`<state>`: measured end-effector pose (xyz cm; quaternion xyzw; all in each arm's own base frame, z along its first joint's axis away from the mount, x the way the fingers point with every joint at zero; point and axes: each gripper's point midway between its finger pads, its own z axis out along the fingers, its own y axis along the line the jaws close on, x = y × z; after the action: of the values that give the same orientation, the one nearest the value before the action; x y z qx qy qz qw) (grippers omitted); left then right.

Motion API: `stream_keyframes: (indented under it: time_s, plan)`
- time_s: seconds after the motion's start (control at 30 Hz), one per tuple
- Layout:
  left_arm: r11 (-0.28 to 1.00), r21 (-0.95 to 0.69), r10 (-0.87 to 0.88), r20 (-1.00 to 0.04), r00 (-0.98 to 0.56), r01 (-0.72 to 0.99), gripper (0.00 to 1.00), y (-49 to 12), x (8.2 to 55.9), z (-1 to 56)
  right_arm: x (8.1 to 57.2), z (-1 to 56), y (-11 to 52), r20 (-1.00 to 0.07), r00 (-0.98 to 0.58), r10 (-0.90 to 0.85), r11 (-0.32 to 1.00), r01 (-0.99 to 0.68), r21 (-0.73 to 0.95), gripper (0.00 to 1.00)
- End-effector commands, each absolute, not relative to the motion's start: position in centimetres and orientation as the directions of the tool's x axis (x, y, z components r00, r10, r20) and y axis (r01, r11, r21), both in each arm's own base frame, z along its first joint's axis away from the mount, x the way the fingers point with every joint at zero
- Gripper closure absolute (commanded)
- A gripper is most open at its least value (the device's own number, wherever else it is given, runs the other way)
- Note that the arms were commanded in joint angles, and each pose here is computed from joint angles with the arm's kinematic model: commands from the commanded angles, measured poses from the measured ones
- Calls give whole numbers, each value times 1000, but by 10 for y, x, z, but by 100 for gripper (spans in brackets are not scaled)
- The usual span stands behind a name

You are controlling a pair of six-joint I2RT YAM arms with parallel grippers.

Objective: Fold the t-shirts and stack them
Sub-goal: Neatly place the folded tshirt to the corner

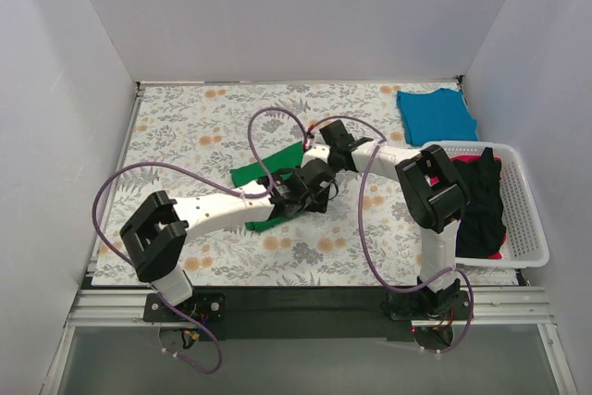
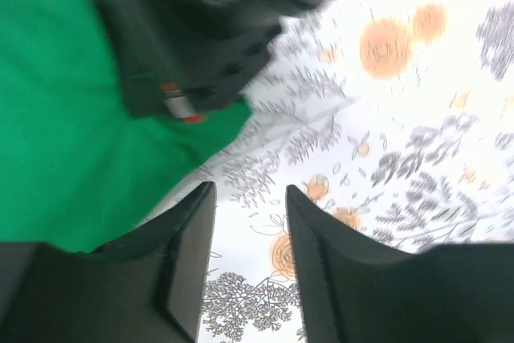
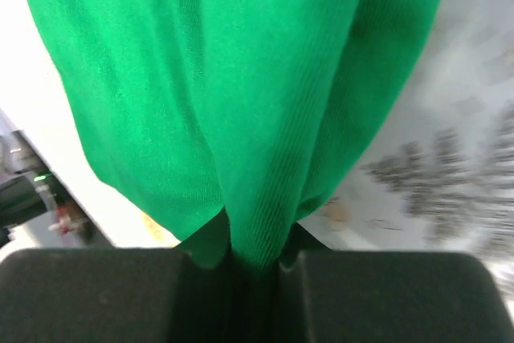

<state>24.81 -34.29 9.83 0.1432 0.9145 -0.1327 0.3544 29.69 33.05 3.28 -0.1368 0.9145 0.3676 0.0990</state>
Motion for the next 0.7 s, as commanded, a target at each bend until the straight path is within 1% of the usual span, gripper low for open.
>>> stream_keyframes:
  time_s: [0.0, 0.03, 0.07, 0.1, 0.13, 0.2, 0.23, 0.27, 0.3, 0.33, 0.37, 0.4, 0.43, 0.47, 0.53, 0.57, 0.6, 0.67]
  plan:
    - [949, -254, -35, -674, -738, 188, 57, -310, 273, 147, 342, 45, 304, -421, -879, -226, 755, -431, 494, 99]
    - [945, -283, -60, -647, -760, 166, 54, -303, 274, 147, 349, 47, 299, -437, -868, -236, 763, -444, 469, 99]
    - [949, -301, -119, -625, -771, 97, 50, -282, 288, 148, 364, 58, 299, -473, -847, -241, 765, -466, 444, 99]
    - [945, -322, -159, -616, -772, 62, 46, -269, 291, 151, 371, 56, 283, -477, -834, -278, 782, -485, 391, 99]
    - [944, -326, -179, -611, -771, 39, 38, -258, 295, 153, 380, 60, 276, -489, -823, -289, 791, -493, 363, 99]
    - [947, -318, -232, -606, -761, -36, 30, -221, 306, 155, 403, 69, 255, -512, -805, -302, 822, -491, 288, 99]
    - [945, -316, -272, -607, -746, -87, 22, -198, 313, 158, 420, 75, 241, -538, -782, -313, 835, -497, 236, 99]
    - [946, -302, -282, -598, -750, -115, 19, -186, 315, 151, 419, 73, 239, -534, -777, -333, 830, -511, 225, 99]
    - [942, -307, -303, -601, -739, -137, 15, -173, 317, 154, 434, 83, 226, -554, -769, -320, 848, -493, 195, 99]
    - [941, -294, -315, -587, -746, -166, 12, -159, 314, 144, 441, 85, 217, -560, -761, -327, 855, -491, 169, 99]
    - [924, -311, -367, -565, -739, -222, 7, -138, 318, 140, 450, 88, 210, -573, -742, -348, 852, -505, 136, 99]
    - [913, -324, -396, -558, -730, -247, 5, -127, 317, 140, 465, 99, 197, -595, -728, -340, 866, -489, 103, 99]
    - [904, -317, -418, -528, -739, -285, 4, -114, 311, 126, 472, 104, 190, -603, -719, -345, 871, -485, 81, 99]
    - [876, -337, -478, -509, -716, -345, 4, -96, 314, 120, 479, 104, 182, -609, -700, -374, 865, -500, 44, 99]
    - [841, -383, -530, -437, -726, -383, 4, -88, 304, 107, 499, 119, 163, -637, -670, -381, 875, -485, -13, 99]
    - [809, -403, -572, -371, -731, -428, 4, -82, 294, 93, 505, 121, 156, -640, -649, -411, 865, -500, -48, 99]
    - [793, -423, -586, -329, -741, -439, 4, -85, 289, 87, 513, 125, 142, -644, -644, -413, 873, -483, -77, 99]
    - [777, -412, -605, -285, -743, -475, 4, -81, 275, 71, 526, 136, 131, -659, -615, -433, 867, -484, -119, 99]
